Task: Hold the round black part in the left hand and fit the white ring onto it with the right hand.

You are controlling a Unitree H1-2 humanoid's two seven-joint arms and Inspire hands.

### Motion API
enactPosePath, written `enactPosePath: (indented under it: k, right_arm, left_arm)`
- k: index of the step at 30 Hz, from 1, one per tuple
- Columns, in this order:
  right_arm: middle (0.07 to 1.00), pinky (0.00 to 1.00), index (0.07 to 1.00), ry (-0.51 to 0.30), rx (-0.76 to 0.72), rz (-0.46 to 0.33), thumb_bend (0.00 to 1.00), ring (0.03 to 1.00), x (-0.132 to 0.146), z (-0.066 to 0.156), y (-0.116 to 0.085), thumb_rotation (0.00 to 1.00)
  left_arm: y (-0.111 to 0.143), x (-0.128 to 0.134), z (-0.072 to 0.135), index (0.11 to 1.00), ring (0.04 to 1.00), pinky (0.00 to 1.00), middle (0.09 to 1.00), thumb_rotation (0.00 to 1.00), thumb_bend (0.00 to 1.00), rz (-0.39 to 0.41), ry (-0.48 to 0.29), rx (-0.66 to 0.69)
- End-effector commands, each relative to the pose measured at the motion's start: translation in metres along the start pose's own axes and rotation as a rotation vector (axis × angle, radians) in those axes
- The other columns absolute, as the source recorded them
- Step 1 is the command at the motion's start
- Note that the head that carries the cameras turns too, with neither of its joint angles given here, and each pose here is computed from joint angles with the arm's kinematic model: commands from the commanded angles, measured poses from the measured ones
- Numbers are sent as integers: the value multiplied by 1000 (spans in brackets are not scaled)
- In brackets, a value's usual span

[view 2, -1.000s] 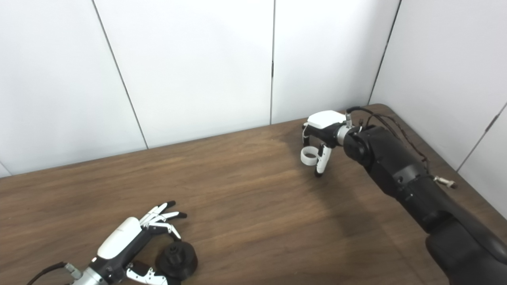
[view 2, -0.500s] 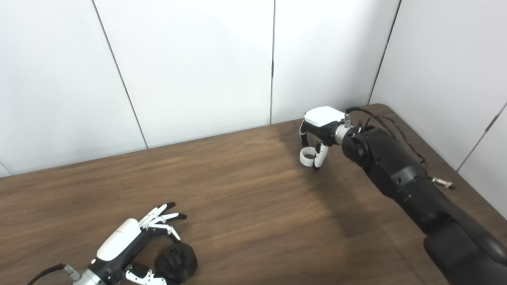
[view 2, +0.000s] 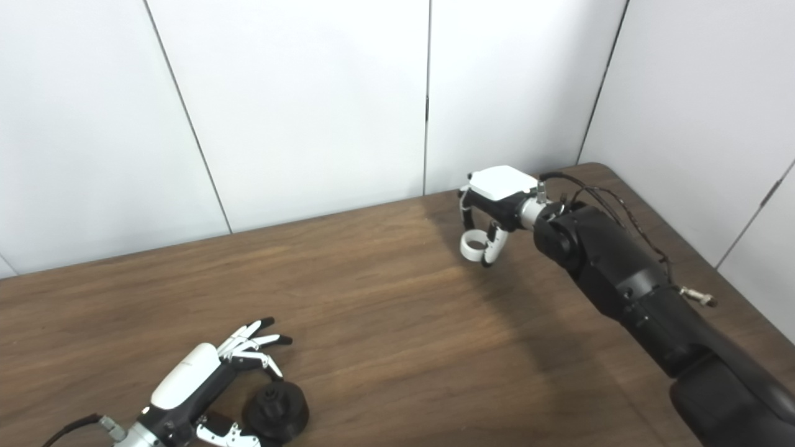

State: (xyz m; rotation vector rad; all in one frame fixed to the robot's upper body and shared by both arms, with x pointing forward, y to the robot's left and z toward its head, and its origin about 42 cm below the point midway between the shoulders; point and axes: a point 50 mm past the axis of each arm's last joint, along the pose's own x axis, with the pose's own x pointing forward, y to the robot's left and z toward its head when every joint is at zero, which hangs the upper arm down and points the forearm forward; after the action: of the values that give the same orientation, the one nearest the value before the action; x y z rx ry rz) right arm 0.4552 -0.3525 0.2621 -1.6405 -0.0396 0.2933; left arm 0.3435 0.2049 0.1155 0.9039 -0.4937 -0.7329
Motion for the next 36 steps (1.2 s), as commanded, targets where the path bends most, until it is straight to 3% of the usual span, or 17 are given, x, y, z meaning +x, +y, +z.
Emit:
enactPosePath:
  k: [1, 16, 26, 36]
  right_arm:
    - [897, 1000, 481, -61, 7, -107, 526, 1000, -2, 7, -37, 142]
    - [902, 1000, 481, -457, 34, -236, 526, 1000, -32, 98, -70, 142]
    - [905, 1000, 480, -679, 72, -251, 525, 1000, -54, 149, -76, 142]
    - [912, 1000, 480, -837, 109, -220, 525, 1000, -67, 187, -70, 143]
  left_arm:
    - [-3, -11, -10, 480, 1000, 1000, 873, 60, 525, -36, 37, 20]
    - [-14, -7, -11, 480, 1000, 1000, 875, 61, 525, -33, 51, 11]
    - [-19, -1, -5, 480, 1000, 1000, 866, 62, 525, -22, 50, 14]
    - [-20, 9, 1, 479, 1000, 1000, 861, 62, 525, -4, 43, 8]
